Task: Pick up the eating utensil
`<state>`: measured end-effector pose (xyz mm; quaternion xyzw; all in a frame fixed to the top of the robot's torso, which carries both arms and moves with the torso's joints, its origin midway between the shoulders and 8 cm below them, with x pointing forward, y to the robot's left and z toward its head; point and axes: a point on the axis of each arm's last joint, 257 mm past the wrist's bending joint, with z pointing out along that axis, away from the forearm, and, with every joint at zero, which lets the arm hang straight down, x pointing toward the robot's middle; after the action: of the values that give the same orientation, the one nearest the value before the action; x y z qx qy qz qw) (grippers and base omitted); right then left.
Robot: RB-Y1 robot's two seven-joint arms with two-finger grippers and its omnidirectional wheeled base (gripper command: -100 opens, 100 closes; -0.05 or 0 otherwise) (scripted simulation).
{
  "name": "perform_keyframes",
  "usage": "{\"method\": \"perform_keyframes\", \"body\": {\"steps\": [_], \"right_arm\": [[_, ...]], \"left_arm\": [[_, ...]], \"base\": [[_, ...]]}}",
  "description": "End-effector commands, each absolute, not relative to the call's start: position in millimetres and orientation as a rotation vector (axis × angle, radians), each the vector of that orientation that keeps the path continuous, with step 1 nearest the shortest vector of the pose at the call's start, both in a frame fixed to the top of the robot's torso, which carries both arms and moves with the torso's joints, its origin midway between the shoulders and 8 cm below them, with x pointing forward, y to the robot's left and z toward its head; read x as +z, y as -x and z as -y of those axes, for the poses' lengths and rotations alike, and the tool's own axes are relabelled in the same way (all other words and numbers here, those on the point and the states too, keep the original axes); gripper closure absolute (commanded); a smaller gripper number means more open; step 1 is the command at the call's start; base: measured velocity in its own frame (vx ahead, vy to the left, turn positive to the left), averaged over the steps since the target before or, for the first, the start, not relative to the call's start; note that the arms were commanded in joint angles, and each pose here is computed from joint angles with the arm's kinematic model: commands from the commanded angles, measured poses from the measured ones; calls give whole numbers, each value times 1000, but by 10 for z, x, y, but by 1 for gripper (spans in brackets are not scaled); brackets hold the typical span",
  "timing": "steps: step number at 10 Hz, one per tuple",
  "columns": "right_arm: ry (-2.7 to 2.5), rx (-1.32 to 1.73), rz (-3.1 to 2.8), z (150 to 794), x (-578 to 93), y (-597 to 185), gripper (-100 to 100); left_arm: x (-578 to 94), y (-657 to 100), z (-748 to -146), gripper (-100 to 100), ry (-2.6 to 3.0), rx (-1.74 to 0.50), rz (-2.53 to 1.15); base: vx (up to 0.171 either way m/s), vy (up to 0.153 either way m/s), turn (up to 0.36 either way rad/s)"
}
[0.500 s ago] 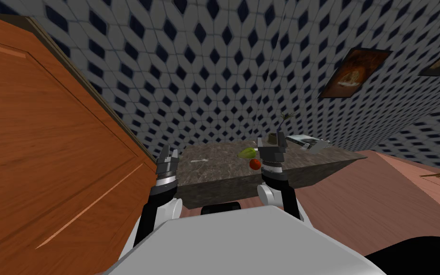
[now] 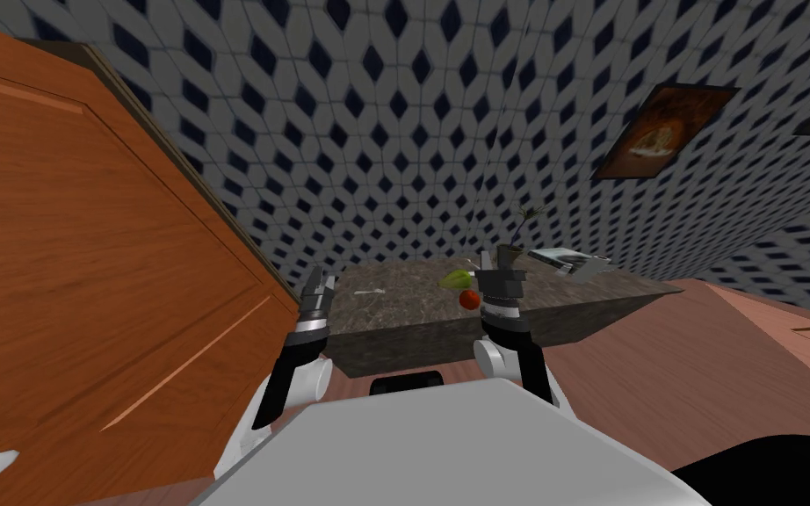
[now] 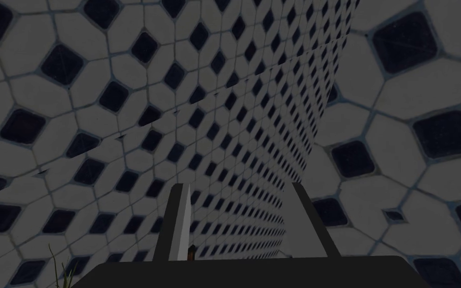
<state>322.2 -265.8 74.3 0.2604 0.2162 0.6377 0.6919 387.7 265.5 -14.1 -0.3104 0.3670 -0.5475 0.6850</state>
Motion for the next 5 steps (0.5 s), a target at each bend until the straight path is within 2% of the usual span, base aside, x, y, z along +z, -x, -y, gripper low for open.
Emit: {"method": "perform_keyframes", "body": {"steps": [1,5], "right_arm": [[-582,1425,-483,2658,743,-3222,0],[-582,1425,-483,2658,743,-3222,0]], "left_arm": [[-288,-4045,-2713,-100,711,-1215,-875],[-509,-4325,-2852,-100,750,-1187,-940]], "base": [[-53,-3,44],[-35,-7,37]]}}
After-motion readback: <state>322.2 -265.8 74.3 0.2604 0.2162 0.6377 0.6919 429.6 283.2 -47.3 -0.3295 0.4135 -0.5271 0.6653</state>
